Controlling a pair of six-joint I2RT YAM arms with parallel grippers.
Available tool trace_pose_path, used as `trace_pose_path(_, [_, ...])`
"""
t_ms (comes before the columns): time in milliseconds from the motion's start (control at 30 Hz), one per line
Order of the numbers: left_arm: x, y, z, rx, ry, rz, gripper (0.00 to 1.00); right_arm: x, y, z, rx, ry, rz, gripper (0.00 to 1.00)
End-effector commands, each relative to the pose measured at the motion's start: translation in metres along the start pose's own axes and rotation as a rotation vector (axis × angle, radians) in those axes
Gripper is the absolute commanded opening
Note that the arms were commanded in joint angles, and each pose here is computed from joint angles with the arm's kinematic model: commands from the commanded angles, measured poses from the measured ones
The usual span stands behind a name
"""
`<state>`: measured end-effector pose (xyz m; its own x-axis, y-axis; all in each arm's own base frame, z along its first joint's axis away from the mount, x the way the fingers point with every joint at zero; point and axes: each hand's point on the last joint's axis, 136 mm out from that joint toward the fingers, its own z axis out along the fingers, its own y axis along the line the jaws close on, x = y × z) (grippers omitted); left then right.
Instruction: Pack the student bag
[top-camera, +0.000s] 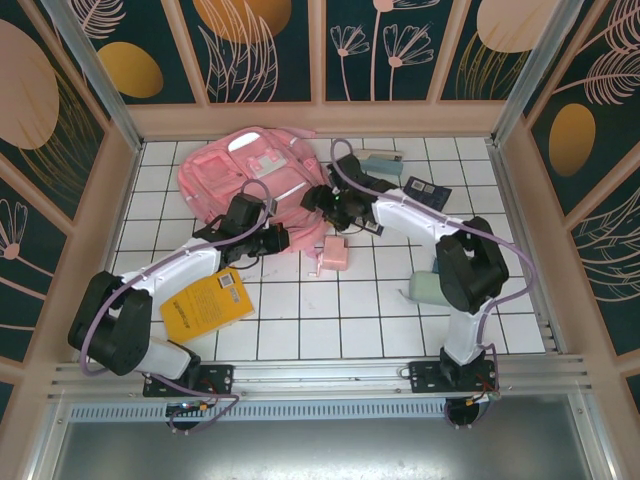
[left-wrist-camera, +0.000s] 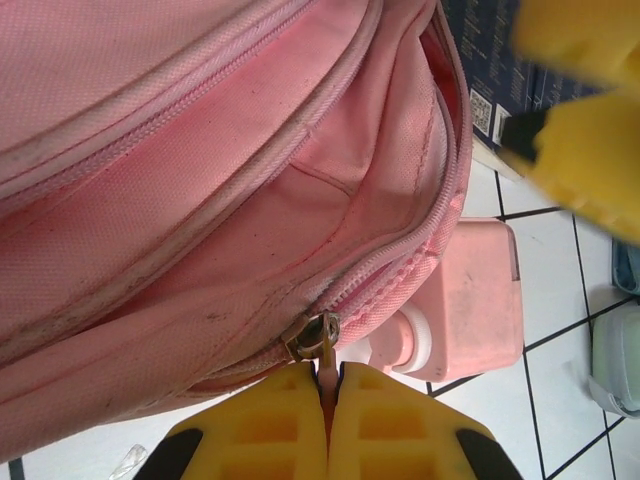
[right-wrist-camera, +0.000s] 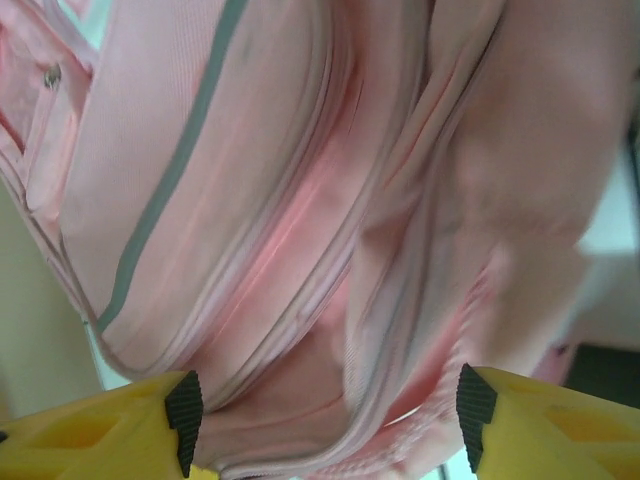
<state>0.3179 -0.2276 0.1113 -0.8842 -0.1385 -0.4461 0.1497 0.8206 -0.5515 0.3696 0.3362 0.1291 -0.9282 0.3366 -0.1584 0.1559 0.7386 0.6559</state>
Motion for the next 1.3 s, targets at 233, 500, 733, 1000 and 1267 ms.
trace_pose_path(233, [-0.012,-0.016,-0.007,0.038,-0.05,0.045,0.0,0.012,0.033,0.044,-0.103,0.076,0.065,0.39])
trace_pose_path(500, [-0.004,0.021,-0.012,-0.149,-0.04,0.034,0.0,-0.011,0.022,0.029,-0.058,-0.008,0.038,0.0])
trace_pose_path(733, [0.005,0.076,-0.022,-0.377,0.011,-0.012,0.0,-0.036,0.005,0.007,-0.039,-0.086,0.04,0.0])
trace_pose_path(1000, [-0.006,0.135,-0.049,-0.55,0.006,-0.096,0.0,-0.055,-0.004,-0.013,-0.041,-0.134,0.03,0.0])
trace_pose_path(1267, [-0.026,0.186,-0.06,-0.694,0.003,-0.165,0.0,-0.054,-0.001,-0.026,-0.056,-0.141,-0.009,0.0])
